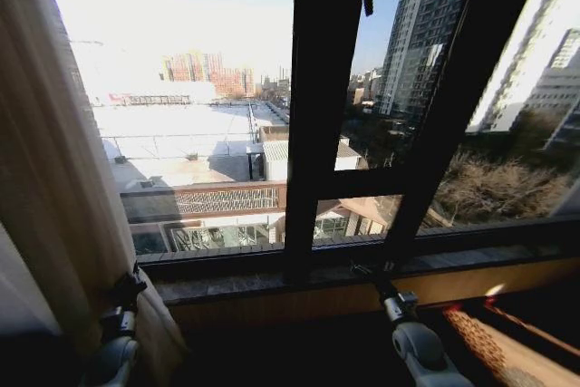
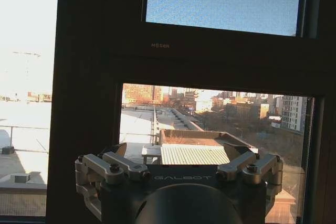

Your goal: Open the curtains by pulling them apart, changing their state from closed to fully open.

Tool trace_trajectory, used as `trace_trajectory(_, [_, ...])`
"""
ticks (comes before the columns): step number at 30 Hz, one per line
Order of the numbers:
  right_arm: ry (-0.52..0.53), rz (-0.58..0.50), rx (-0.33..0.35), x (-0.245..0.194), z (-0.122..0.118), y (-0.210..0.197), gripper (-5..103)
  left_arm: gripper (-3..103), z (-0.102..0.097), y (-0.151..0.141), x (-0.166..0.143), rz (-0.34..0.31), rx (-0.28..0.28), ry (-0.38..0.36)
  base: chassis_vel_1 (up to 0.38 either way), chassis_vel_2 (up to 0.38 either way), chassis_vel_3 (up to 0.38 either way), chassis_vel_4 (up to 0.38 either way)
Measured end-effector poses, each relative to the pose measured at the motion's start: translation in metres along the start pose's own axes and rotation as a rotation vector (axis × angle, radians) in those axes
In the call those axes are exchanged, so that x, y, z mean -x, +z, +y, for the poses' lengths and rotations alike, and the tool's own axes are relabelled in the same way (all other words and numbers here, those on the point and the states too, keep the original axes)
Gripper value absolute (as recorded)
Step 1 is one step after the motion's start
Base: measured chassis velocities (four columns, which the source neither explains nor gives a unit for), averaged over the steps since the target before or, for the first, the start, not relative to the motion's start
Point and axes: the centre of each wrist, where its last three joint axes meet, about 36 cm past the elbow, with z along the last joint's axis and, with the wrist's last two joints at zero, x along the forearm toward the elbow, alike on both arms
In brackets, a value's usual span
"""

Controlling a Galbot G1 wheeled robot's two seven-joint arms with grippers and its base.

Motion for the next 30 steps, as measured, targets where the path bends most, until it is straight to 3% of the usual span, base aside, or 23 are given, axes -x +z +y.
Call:
trace_trajectory(13, [0.0,0.0,0.0,0.0,-0.0001,0.0,100,0,0.0013,0.0014,-0.0007,-0.007,-0.002,-0.002,-0.146,0.036,0.141,-0.041])
trace_trajectory(30, [0.0,0.0,0.0,0.0,0.0,0.0,100,0,0.0016,0.0056,-0.0031,-0.002,-0.005,-0.007,0.025,0.021,-0.028,-0.026])
